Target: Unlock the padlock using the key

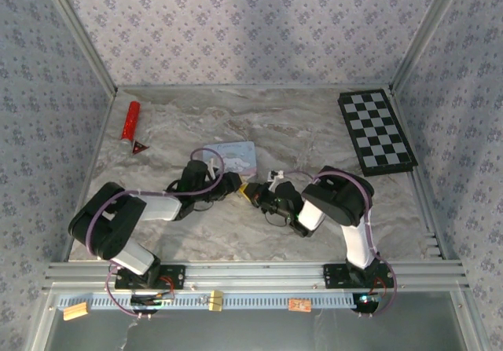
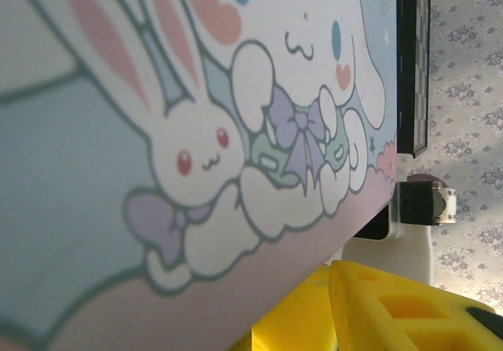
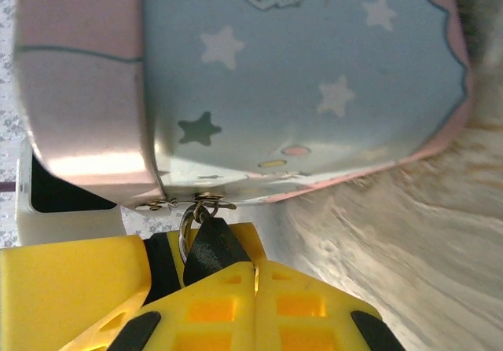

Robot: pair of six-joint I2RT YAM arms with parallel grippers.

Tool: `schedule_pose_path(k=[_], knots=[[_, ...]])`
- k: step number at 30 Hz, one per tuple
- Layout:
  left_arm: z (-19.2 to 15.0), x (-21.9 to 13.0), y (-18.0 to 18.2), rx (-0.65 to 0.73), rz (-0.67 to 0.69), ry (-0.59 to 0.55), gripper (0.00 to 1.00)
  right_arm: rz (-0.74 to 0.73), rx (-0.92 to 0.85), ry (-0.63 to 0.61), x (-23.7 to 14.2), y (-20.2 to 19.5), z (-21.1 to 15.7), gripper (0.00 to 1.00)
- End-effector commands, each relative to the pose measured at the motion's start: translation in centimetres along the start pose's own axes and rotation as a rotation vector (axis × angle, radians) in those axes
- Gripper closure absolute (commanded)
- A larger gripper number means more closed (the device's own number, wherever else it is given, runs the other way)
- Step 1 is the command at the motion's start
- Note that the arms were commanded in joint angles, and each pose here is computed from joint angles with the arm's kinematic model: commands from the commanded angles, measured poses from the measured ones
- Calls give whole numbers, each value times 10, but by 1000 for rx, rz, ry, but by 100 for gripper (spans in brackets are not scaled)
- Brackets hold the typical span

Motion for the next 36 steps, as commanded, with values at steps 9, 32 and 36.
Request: schedule_pose_path(k=[9, 32, 36], knots=[[15, 6, -13, 26, -52, -107, 48, -160, 76, -113, -31, -46, 4, 100], [-7, -4, -19, 43, -52, -116, 58, -98, 120, -96, -25, -23, -18, 100], [-8, -4, -19, 53, -36, -97, 60, -78, 111, -76, -21, -19, -20, 100]])
Point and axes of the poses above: each hand's point on the last joint's axis, 136 mm out from that joint toward the fingers, its own x axis out along the fingers, its own y axis along the line the jaws close on, z = x × y, the point moved 3 cm from there along -x, back along the fingers, and after that the axes turned 14 degrees about x, right-handed, at the moved point
